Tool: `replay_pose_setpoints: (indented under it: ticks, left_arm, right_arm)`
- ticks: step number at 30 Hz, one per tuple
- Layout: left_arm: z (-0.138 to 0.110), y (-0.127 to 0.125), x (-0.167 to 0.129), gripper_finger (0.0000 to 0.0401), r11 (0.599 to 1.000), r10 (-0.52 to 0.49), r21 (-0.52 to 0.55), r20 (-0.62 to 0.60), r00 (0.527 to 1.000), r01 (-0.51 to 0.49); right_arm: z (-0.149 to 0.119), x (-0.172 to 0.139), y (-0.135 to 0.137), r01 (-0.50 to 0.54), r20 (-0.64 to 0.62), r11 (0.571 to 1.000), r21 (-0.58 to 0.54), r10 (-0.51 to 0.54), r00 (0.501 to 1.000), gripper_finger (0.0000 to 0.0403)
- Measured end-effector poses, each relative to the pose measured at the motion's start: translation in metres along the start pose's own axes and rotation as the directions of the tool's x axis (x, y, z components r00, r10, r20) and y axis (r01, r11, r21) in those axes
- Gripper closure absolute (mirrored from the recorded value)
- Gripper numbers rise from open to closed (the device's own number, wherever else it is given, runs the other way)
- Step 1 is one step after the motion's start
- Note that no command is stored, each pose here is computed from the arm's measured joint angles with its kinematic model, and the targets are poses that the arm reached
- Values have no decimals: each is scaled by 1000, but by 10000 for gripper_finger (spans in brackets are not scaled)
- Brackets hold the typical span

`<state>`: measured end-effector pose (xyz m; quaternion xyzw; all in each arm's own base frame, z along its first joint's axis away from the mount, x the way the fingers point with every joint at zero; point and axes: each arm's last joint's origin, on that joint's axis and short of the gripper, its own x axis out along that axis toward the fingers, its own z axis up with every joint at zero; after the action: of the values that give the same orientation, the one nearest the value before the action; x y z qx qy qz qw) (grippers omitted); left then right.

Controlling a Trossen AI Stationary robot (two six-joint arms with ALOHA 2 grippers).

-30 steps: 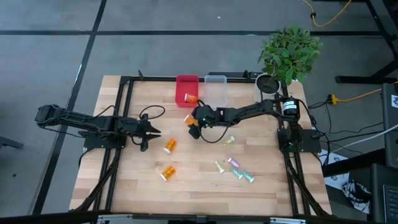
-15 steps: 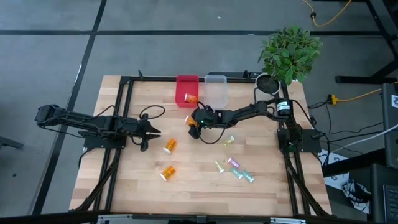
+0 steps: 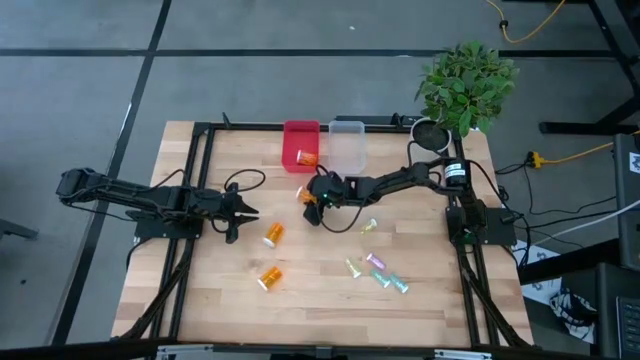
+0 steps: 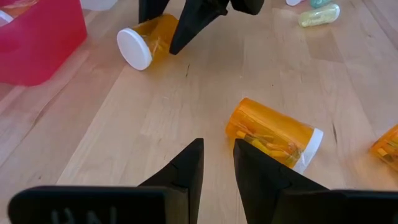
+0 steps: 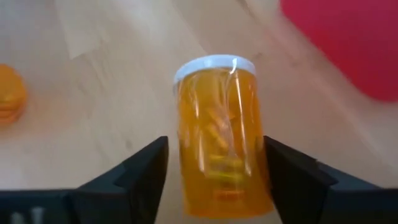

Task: Pick and place medicine bottles into bin by pill shape (circle, oval)
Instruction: Put the large orange pill bottle into the red bin

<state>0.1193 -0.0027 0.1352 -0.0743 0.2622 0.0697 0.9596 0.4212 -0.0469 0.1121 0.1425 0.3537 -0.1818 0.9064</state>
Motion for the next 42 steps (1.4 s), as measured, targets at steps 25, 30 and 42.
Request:
replay_pose_setpoints:
  ticks: [25,30,42]
  left_arm:
    - [0,0,0,319,1000,0,0,0,1000,0]
    - [0,0,0,319,1000,0,1,0,1000,0]
    - [0,0,0,319,1000,0,2,0,1000,0]
  right_arm:
    - [106,-26,-12,375,309,923,-85,-334,891,212]
    - [109,-23,-37,368,267,930,-15,-351,898,190]
    - [109,-19,-54,154,190,987,51,-161,968,124]
